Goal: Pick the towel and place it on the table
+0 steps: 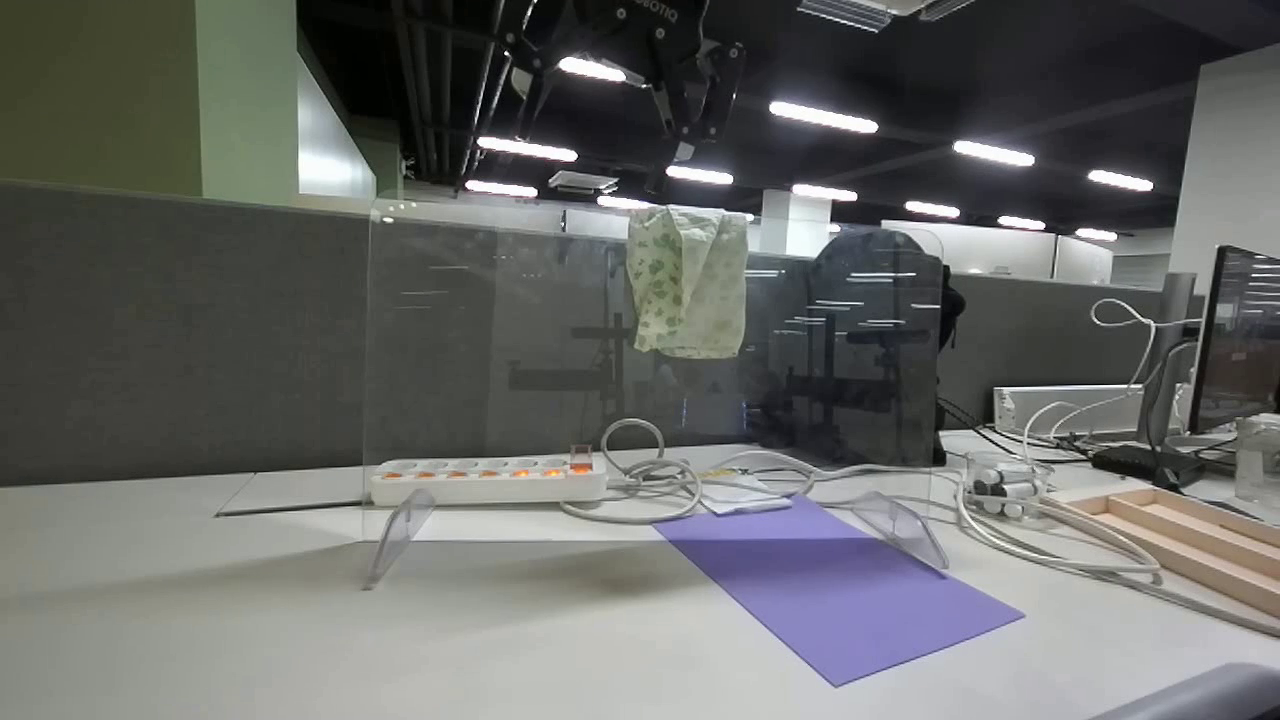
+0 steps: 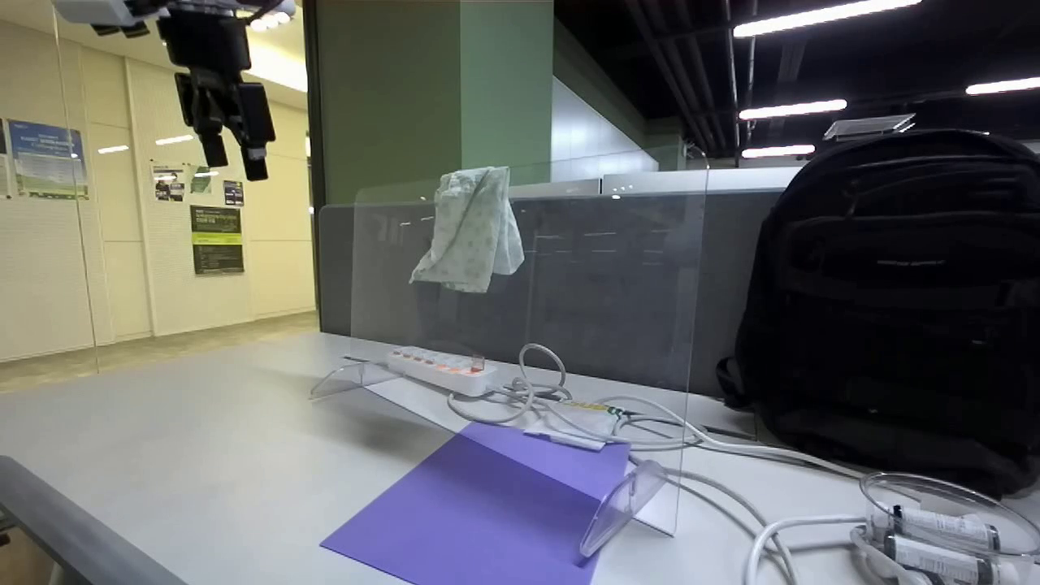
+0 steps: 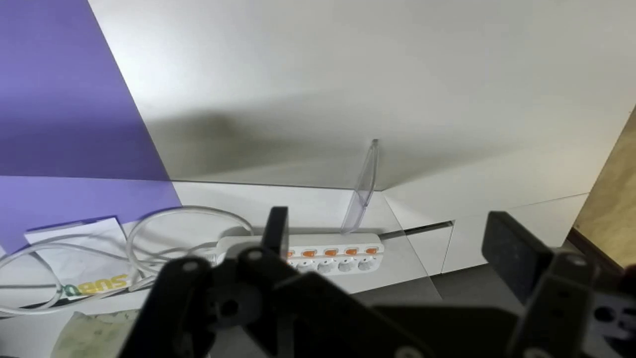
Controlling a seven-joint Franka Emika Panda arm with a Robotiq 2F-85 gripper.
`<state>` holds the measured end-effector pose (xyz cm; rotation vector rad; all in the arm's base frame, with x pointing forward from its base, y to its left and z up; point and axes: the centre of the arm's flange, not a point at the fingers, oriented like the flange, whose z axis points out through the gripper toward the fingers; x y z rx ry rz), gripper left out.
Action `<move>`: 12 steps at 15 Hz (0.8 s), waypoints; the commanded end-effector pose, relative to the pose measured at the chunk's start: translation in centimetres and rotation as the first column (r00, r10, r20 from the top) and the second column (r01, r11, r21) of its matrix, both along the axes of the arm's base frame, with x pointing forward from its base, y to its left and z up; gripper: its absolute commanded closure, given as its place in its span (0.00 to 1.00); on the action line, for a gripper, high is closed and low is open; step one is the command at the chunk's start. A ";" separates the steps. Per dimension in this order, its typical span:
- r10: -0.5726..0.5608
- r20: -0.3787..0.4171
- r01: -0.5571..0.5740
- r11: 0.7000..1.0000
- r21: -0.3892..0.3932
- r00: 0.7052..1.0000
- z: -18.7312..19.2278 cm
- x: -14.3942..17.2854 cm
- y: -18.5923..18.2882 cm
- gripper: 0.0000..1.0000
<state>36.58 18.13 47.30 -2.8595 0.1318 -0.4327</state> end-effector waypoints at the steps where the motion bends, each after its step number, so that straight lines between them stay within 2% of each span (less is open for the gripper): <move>1: -0.051 0.081 0.049 0.998 0.026 0.995 0.1 1.9 -0.3 0.00; 6: -0.126 0.229 0.120 0.992 0.042 0.965 0.1 5.6 -1.9 0.00; 9: -0.189 0.308 0.204 0.979 -0.018 0.932 0.7 6.8 -4.4 0.00; 12: -0.268 0.334 0.306 0.950 -0.066 0.904 1.5 6.9 -7.9 0.00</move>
